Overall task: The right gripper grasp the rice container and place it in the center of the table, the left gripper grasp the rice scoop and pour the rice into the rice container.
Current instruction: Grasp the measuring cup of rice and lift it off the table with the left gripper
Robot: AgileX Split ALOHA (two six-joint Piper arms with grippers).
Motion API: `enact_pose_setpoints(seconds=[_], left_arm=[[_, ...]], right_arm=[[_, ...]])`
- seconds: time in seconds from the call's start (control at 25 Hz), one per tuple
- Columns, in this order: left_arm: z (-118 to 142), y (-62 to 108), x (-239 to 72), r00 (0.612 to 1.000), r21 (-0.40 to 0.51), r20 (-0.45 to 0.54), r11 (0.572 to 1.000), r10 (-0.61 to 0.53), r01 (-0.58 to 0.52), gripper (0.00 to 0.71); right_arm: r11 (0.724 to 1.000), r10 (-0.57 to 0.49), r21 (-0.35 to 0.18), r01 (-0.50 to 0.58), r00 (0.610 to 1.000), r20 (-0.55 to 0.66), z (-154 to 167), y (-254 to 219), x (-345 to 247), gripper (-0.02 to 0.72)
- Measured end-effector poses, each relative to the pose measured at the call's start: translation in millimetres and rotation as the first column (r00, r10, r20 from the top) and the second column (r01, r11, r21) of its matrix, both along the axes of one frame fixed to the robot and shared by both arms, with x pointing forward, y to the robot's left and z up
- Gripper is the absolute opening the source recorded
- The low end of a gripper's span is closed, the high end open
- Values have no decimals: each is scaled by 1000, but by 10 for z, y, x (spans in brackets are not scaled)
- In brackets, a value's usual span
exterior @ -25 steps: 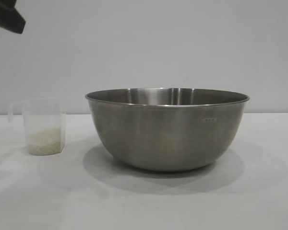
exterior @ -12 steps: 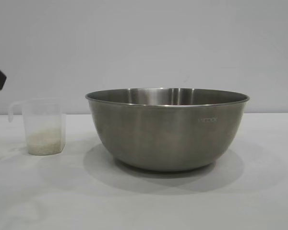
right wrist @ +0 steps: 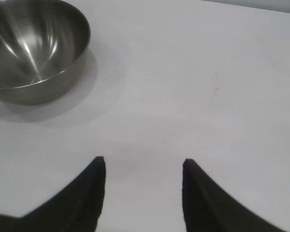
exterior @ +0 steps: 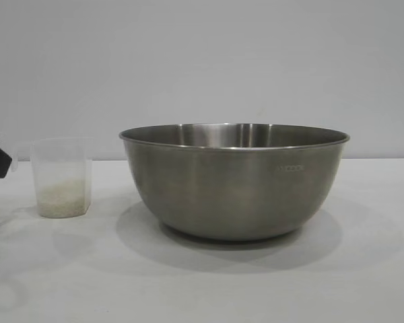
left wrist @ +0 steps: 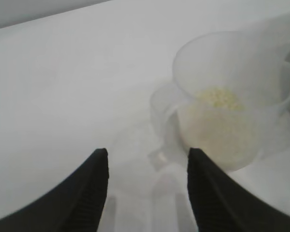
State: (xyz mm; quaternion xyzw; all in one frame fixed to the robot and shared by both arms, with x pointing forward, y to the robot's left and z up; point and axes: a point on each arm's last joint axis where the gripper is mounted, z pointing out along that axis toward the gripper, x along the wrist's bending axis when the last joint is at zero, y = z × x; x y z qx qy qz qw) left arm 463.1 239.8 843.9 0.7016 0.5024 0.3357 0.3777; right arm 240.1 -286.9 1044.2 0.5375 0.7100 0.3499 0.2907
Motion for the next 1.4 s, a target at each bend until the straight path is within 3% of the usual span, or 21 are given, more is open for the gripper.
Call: enact_pose_setpoints(seconds=[1.28,1.4], left_arm=[[94,-186,674,983,-69,179,997,30,-18,326],[131,-253,741,978,-73,207,997,-21,37,85]], right_arm=[[1000,0,0,0,1000,0,0,0,0,365],[1000,0,0,0,1000,0,0,0,0,365]])
